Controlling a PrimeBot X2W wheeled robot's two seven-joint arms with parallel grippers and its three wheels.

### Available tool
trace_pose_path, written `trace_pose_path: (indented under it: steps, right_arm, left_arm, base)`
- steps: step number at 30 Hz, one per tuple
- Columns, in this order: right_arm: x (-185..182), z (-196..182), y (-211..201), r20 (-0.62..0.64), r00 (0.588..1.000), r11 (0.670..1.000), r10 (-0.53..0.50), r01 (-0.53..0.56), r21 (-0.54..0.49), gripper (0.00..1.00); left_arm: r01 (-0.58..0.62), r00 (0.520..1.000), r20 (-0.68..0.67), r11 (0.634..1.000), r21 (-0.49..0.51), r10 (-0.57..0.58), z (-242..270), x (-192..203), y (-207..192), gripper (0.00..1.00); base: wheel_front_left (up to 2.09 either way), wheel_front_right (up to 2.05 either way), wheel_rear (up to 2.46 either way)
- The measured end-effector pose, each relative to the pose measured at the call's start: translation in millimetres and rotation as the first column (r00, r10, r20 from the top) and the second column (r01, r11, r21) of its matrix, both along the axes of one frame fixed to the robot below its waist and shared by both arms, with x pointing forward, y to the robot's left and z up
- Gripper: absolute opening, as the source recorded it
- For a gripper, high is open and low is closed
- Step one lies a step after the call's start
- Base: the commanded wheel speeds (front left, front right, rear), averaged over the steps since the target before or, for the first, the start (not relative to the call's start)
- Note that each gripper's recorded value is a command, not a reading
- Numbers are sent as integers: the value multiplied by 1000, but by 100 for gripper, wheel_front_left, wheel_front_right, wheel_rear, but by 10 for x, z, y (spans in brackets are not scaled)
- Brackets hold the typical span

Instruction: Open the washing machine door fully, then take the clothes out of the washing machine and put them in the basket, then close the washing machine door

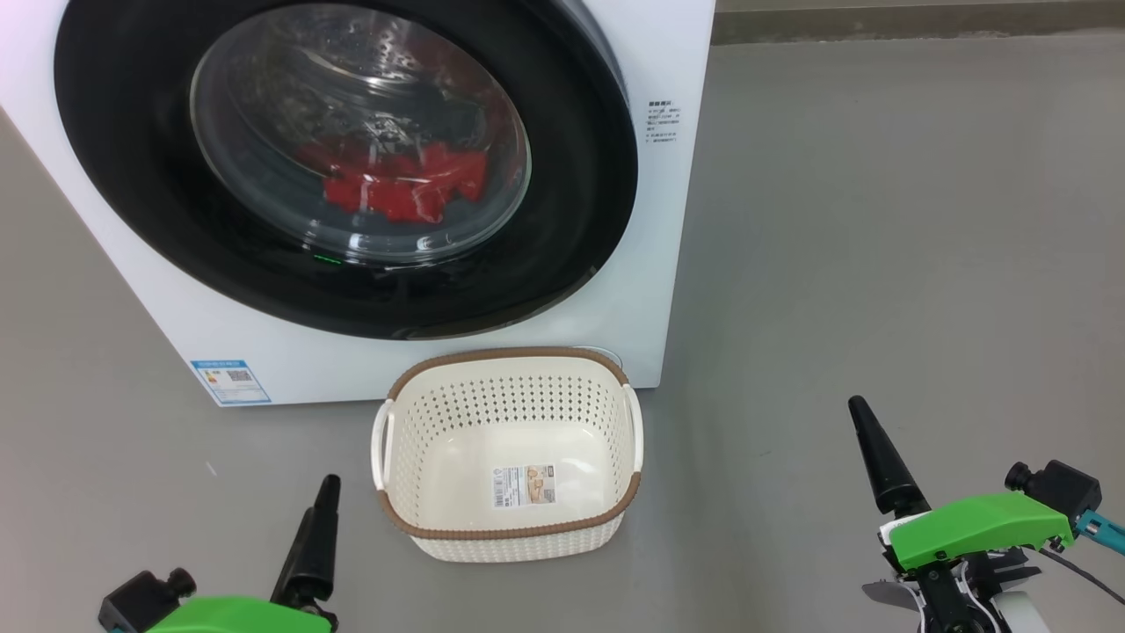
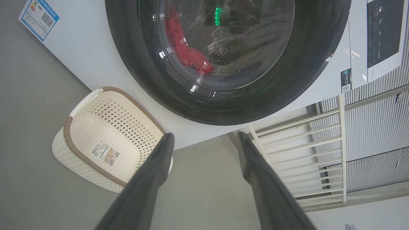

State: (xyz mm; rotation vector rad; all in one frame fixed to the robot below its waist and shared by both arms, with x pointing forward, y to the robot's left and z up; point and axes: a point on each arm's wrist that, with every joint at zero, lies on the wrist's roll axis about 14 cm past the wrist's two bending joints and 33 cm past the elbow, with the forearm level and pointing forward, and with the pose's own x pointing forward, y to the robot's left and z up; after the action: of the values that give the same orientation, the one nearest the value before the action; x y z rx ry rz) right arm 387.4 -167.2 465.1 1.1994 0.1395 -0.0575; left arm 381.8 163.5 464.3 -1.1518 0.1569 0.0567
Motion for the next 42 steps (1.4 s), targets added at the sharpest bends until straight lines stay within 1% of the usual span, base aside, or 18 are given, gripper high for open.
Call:
trace_pose_path:
  steps: [9, 11, 13, 17, 22, 25, 27, 35, 37, 40, 42]
  right_arm:
    - [21, 50, 6, 22, 1000, 989, 21, -18, -145, 100]
    - [48, 98, 5, 38, 999, 982, 27, -19, -186, 100]
    - [59, 118, 7, 43, 999, 979, 30, -21, -201, 100]
    - [71, 154, 4, 56, 998, 964, 40, -23, -266, 100]
    - [77, 187, 0, 70, 996, 935, 53, -25, -354, 100]
    - [82, 205, 13, 77, 995, 922, 62, -27, -386, 100]
    - [113, 261, 43, 94, 993, 907, 76, -30, -421, 100]
    - [170, 361, 86, 125, 987, 864, 103, -27, -502, 100]
    - [172, 368, 87, 129, 986, 847, 109, -24, -531, 100]
    - [177, 377, 87, 133, 985, 831, 114, -20, -556, 100]
    - [192, 397, 96, 138, 983, 812, 123, -20, -583, 100]
  left_arm:
    - [27, 999, 23, 989, 145, -30, 76, 51, -62, 100]
    - [29, 999, 25, 984, 178, -34, 86, 57, -69, 100]
    - [31, 999, 24, 981, 191, -37, 85, 56, -74, 100]
    - [40, 998, 29, 970, 241, -49, 97, 59, -98, 100]
    - [39, 997, 47, 954, 296, -55, 156, 97, -119, 100]
    - [38, 997, 49, 945, 326, -57, 160, 99, -126, 100]
    - [39, 996, 62, 932, 360, -66, 197, 119, -143, 100]
    - [37, 994, 80, 898, 438, -79, 252, 152, -172, 100]
    - [33, 992, 92, 888, 459, -85, 286, 170, -184, 100]
    - [28, 989, 111, 871, 491, -94, 343, 198, -199, 100]
    - [23, 989, 116, 860, 510, -95, 357, 200, -200, 100]
  base:
    - [0, 0, 0]
    - [0, 0, 0]
    - [0, 0, 0]
    - [0, 0, 0]
    - [0, 0, 0]
    - [0, 0, 0]
    - [0, 0, 0]
    - [0, 0, 0]
    - [0, 0, 0]
    - [0, 0, 0]
    - [0, 0, 0]
